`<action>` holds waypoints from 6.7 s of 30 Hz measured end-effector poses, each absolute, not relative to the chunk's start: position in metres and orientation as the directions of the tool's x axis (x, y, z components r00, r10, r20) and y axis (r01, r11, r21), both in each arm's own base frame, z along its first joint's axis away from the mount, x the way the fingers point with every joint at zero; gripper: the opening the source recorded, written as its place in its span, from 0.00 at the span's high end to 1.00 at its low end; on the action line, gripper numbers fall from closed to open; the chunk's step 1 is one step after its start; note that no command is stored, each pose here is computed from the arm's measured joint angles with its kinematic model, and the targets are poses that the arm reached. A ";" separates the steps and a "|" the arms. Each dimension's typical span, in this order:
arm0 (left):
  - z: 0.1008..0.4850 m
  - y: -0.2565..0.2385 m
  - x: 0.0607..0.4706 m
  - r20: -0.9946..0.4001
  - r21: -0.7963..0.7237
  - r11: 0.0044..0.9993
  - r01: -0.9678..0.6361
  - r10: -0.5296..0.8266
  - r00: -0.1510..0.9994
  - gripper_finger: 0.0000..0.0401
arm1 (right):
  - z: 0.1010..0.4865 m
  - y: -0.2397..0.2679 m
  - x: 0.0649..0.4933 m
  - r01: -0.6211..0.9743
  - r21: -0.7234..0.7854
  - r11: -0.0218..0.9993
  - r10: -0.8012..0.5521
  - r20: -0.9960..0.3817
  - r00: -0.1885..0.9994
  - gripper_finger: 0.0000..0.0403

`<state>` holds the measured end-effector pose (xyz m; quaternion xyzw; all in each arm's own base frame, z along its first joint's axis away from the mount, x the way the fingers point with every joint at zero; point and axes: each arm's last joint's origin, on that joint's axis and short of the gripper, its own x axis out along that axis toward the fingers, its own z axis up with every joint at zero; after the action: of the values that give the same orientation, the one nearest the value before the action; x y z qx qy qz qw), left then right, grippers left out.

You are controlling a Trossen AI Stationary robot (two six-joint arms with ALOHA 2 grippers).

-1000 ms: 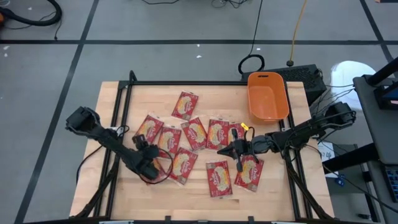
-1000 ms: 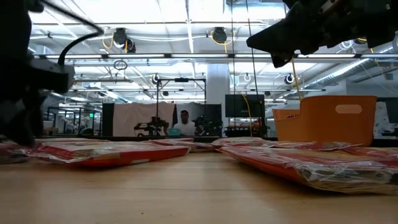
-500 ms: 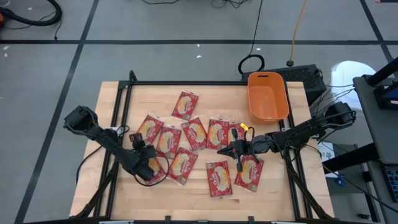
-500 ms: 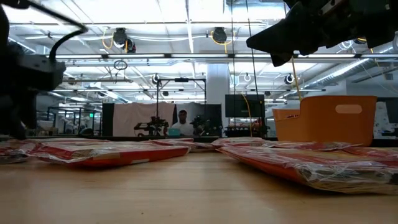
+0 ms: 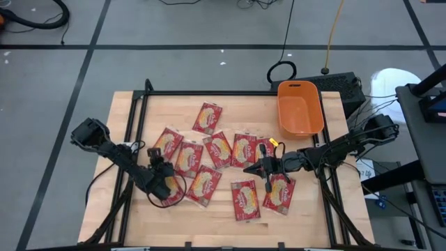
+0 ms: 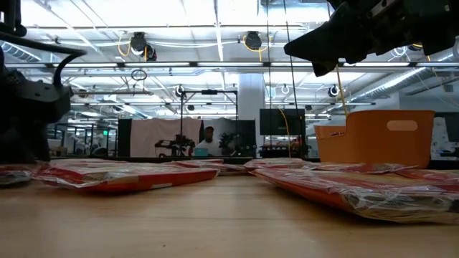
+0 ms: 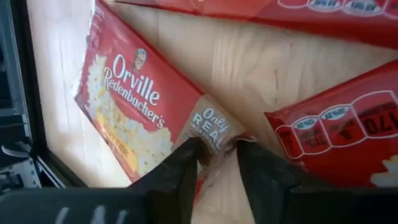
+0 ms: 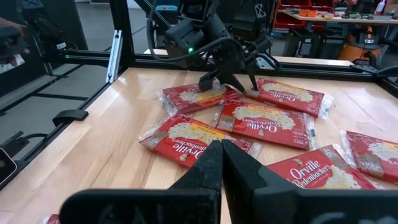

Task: Sort popcorn bags into baskets
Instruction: Put the red popcorn bag into the orange container

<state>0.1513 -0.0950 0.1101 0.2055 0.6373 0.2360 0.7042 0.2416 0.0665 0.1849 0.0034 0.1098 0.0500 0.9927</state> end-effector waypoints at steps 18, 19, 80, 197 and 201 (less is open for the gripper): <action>0.153 -0.102 0.188 -0.734 0.639 0.756 -0.145 0.655 0.180 0.99 | 0.194 0.068 0.250 -0.082 0.059 0.995 0.088 -0.125 0.988 1.00; 0.160 -0.102 0.190 -0.717 0.650 0.745 -0.153 0.667 0.201 0.99 | 0.196 0.068 0.252 -0.058 0.042 0.997 0.062 -0.123 0.990 1.00; 0.224 -0.128 0.257 -0.376 0.185 0.823 -0.537 0.564 0.735 0.92 | 0.175 0.045 0.408 0.046 -0.298 0.953 -0.192 -0.482 0.855 0.91; 0.198 -0.090 0.249 -0.359 0.066 0.812 -0.580 0.562 0.745 0.50 | 0.222 -0.085 0.128 -0.086 -0.500 0.862 -0.507 -0.856 -0.104 0.88; 0.198 -0.090 0.249 -0.360 0.066 0.813 -0.578 0.560 0.746 0.50 | 0.222 -0.085 0.128 -0.084 -0.504 0.860 -0.510 -0.854 -0.099 0.82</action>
<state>0.2487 -0.0904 0.1978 -0.0251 0.1847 0.3045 0.9341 0.1283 -0.0850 0.2222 -0.2058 0.7222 -0.1666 0.6390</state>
